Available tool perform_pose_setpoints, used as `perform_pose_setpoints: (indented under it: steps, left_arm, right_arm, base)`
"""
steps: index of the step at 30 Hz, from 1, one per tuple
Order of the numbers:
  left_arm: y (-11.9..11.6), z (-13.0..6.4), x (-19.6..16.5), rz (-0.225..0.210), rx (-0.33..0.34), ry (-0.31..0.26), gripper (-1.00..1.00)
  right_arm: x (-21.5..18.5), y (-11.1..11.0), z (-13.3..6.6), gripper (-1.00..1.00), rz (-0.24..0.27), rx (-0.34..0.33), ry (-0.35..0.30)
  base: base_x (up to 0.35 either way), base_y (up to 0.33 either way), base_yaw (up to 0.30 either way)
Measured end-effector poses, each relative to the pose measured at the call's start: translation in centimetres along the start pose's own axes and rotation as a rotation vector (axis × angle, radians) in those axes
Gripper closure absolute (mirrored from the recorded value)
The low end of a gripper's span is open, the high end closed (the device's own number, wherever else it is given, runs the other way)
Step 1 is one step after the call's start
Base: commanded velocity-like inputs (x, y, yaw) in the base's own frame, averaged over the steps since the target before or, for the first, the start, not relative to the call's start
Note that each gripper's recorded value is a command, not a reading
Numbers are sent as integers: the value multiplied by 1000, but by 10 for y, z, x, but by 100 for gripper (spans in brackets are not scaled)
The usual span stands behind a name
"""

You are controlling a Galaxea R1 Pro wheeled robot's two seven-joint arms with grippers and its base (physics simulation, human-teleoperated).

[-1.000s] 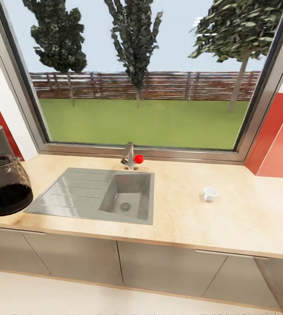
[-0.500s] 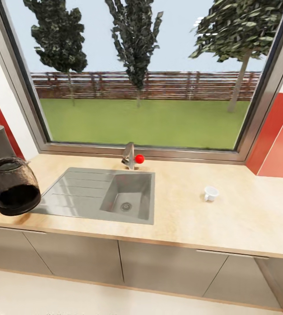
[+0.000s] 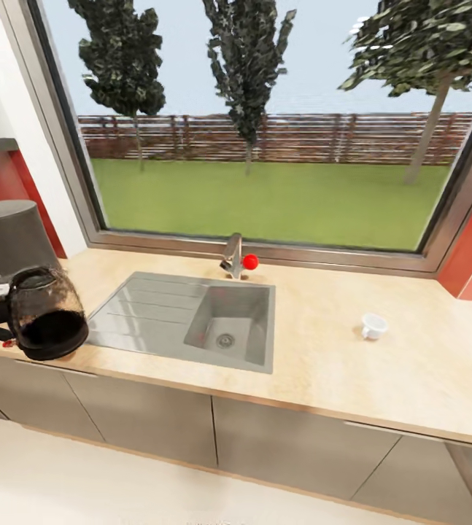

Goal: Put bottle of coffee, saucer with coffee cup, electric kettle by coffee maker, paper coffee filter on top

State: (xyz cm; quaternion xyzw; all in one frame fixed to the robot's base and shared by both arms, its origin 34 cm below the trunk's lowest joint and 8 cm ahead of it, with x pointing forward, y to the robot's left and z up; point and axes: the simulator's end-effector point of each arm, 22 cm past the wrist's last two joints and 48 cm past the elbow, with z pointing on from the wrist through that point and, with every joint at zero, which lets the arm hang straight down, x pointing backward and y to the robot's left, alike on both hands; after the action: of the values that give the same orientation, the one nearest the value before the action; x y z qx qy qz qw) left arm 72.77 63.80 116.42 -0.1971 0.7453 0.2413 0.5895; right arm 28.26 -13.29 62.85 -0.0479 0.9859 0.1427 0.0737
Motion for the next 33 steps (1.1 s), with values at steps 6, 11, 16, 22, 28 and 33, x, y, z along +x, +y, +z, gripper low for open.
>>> perform_pose_setpoints:
  steps: [6, 11, 16, 22, 28, 33]
  left_arm:
    - [-6, 1, 6, 2, 3, 7, 100]
    - [-6, 1, 7, -9, -36, -13, 100]
    - [-13, -4, 4, -52, -108, -85, 100]
    - [-15, -4, 6, -52, -112, -89, 100]
    - [-24, -5, 11, -63, -101, -80, 100]
    - [-23, -5, 16, -58, -103, -74, 100]
  right_arm:
    - [3, 0, 1, -100, 2, 0, 7]
    - [5, 0, 1, -100, 3, -1, 12]
    - [7, 0, 2, -100, 5, -1, 18]
    - [10, 0, 3, -100, 7, -2, 24]
    - [11, -3, 2, -100, -1, 5, 26]
    - [11, -5, 2, -100, -1, 7, 25]
  base:
    - [0, 0, 190]
    - [0, 0, 190]
    - [0, 0, 190]
    - [0, 0, 157]
    - [156, 0, 5]
    - [95, 1, 0]
